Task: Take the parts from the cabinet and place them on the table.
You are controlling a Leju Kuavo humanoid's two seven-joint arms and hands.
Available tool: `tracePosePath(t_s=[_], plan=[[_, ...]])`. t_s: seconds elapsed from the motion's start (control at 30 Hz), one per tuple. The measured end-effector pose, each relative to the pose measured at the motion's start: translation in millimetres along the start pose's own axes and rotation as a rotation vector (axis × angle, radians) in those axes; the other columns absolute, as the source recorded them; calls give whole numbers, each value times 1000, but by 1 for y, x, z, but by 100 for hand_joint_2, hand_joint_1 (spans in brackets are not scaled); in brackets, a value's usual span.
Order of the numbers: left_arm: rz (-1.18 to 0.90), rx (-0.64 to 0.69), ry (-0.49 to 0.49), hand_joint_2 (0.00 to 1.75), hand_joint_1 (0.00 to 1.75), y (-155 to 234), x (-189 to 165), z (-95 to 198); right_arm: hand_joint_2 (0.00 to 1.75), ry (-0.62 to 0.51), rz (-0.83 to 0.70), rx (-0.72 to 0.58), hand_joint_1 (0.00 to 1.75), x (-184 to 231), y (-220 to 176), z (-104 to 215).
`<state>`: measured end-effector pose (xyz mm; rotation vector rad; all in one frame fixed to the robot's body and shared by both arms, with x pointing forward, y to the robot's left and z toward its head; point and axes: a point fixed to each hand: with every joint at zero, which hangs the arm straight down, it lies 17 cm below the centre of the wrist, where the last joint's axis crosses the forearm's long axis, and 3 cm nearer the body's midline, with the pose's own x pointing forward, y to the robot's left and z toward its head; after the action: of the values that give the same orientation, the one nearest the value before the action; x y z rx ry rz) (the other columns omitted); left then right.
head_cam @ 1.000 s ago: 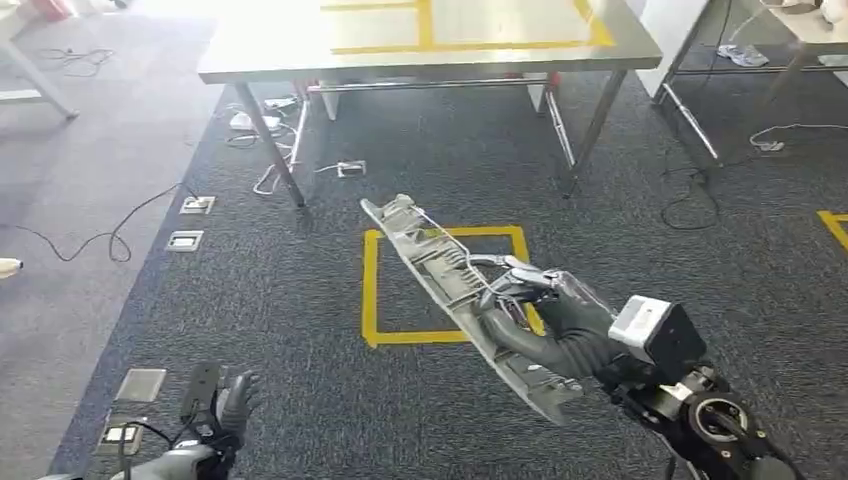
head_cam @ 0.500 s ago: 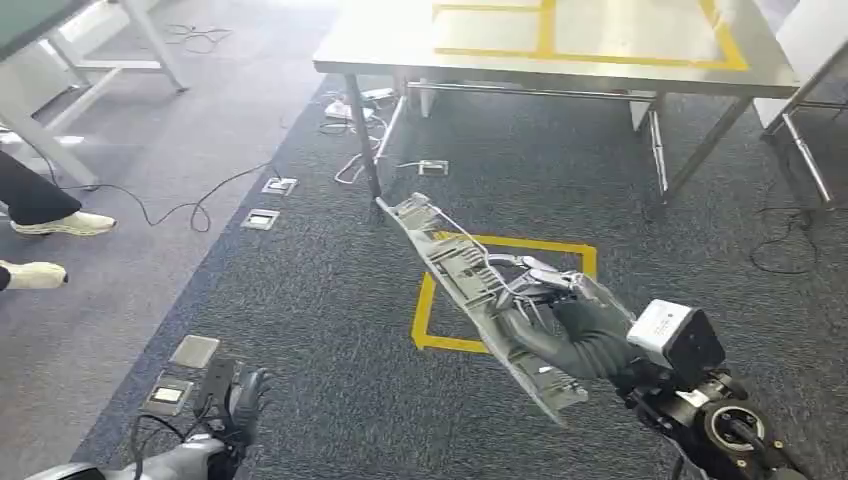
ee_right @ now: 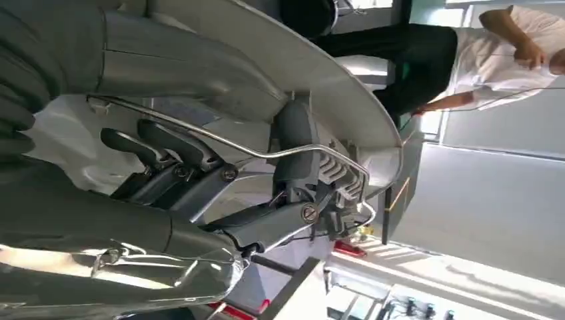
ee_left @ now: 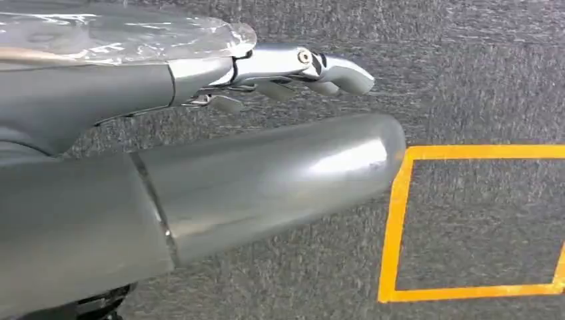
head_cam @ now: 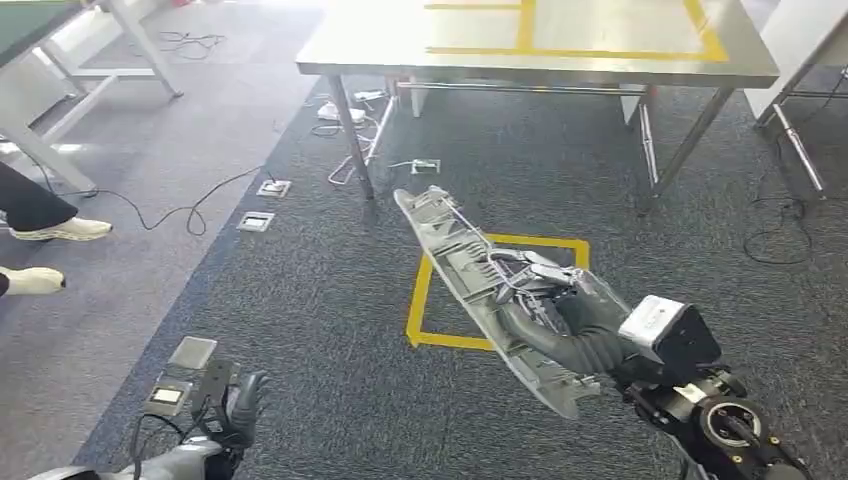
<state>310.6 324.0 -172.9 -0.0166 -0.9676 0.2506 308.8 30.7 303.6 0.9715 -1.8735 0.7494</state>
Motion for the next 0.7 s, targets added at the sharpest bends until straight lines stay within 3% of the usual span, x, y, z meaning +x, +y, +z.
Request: tracePosePath(t_s=[0.7], plan=[[-5, -7, 2, 0, 0, -3, 2, -2, 175, -2, 1, -9, 175, -2, -2, 1]])
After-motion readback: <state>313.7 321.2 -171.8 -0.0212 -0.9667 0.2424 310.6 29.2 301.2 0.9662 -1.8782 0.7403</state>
